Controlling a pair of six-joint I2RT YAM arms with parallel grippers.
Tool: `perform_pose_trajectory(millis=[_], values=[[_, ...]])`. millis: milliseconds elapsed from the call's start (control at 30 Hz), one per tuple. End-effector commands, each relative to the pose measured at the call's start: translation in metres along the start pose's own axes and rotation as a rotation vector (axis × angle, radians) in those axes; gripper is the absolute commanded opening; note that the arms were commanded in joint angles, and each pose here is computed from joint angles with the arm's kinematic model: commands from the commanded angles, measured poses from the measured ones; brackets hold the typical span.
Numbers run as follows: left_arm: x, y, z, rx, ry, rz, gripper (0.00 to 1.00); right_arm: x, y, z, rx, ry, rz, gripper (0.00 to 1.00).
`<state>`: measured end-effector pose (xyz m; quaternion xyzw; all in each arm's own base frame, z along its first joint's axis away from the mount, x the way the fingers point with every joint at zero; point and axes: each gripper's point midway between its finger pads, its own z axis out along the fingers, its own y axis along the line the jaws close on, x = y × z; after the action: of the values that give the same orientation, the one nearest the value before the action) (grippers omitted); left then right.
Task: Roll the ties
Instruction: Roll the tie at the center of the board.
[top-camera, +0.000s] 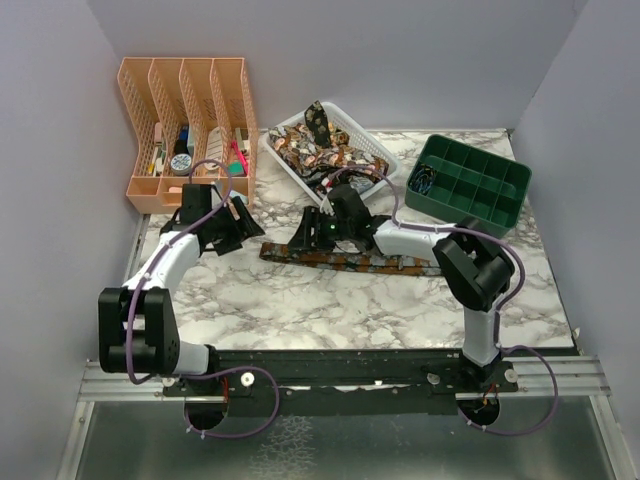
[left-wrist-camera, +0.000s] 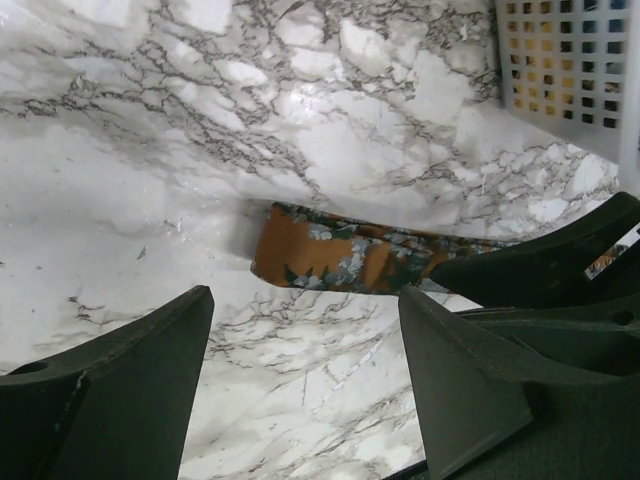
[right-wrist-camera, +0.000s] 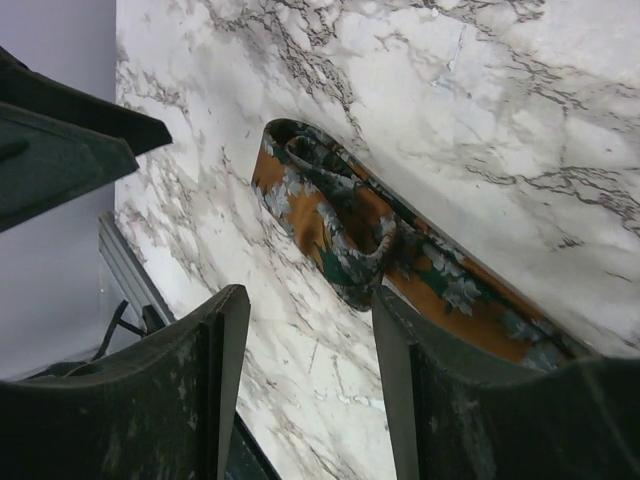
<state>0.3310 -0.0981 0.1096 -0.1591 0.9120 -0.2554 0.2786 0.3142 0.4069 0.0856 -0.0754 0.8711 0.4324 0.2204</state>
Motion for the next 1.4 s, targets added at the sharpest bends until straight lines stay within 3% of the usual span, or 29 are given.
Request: perform_pose_trajectory(millis=[0, 100, 367, 600, 767, 1200, 1367], values=[[0.014, 0.003, 0.010, 0.126, 0.064, -0.022, 0.77, 0.007, 0.004, 0.015, -0.037, 0.049, 0.018, 0.56], [0.016, 0.003, 0.018, 0.199, 0.071, -0.049, 0.77, 0.012, 0.001, 0.021, -0.043, 0.074, 0.029, 0.50], [0.024, 0.005, 0.031, 0.246, 0.097, -0.067, 0.78, 0.016, -0.012, 0.021, 0.011, 0.072, 0.032, 0.49], [0.026, 0.007, 0.035, 0.247, 0.109, -0.067, 0.78, 0.001, 0.003, 0.008, 0.007, 0.037, -0.041, 0.56], [0.029, 0.013, 0.037, 0.223, 0.119, -0.061, 0.77, 0.005, -0.009, 0.010, 0.049, 0.048, -0.028, 0.56], [0.037, 0.015, 0.042, 0.234, 0.161, -0.063, 0.72, 0.021, -0.010, 0.037, 0.023, 0.096, 0.013, 0.41], [0.039, 0.016, 0.043, 0.238, 0.168, -0.062, 0.69, 0.018, -0.010, 0.039, 0.032, 0.085, 0.012, 0.25]])
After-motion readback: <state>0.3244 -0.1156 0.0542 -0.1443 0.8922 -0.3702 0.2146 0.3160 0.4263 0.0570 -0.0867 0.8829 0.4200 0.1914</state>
